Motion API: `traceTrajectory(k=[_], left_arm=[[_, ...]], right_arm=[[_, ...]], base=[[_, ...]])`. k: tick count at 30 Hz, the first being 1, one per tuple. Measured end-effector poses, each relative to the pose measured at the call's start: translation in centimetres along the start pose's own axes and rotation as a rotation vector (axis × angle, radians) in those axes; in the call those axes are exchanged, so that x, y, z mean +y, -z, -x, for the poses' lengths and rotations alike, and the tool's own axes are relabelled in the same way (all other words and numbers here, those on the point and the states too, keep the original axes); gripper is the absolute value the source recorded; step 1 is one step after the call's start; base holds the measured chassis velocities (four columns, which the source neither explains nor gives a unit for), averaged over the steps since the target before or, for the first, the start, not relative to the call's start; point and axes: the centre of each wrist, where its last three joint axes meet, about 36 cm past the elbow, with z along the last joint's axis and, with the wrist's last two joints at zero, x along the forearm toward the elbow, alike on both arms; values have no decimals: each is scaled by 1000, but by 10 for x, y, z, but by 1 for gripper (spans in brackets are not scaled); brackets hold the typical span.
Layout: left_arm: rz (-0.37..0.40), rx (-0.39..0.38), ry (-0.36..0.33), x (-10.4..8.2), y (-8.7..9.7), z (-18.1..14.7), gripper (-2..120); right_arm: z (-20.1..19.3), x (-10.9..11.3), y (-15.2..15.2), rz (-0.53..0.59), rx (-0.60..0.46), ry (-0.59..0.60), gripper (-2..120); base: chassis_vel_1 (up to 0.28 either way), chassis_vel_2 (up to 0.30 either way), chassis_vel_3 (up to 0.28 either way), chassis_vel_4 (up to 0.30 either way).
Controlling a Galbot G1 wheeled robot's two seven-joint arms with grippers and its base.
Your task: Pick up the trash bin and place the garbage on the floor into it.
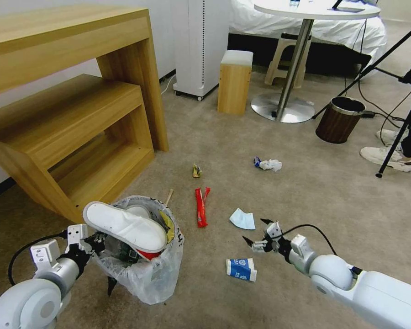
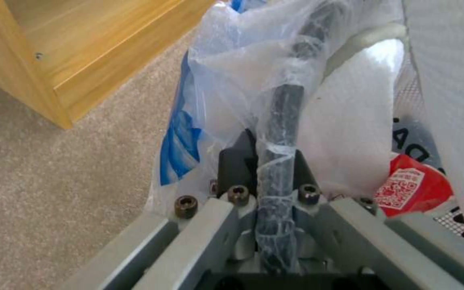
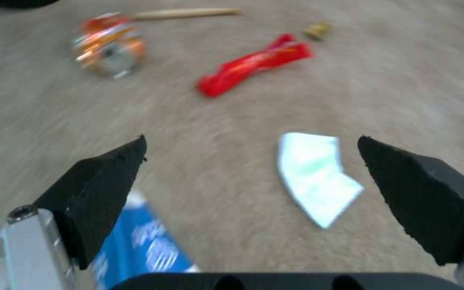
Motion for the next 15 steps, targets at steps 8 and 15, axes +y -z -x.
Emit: traceTrajectory(k=[8, 15], left_arm=[[-12, 3, 4, 0, -4, 4, 1], [-15, 6, 8, 1, -7, 5, 1]], right_arm=[[1, -40, -40, -224, -64, 148, 93], [16, -60, -62, -297, -44, 205, 86]], base=[[0, 0, 0, 0], [0, 0, 0, 0]])
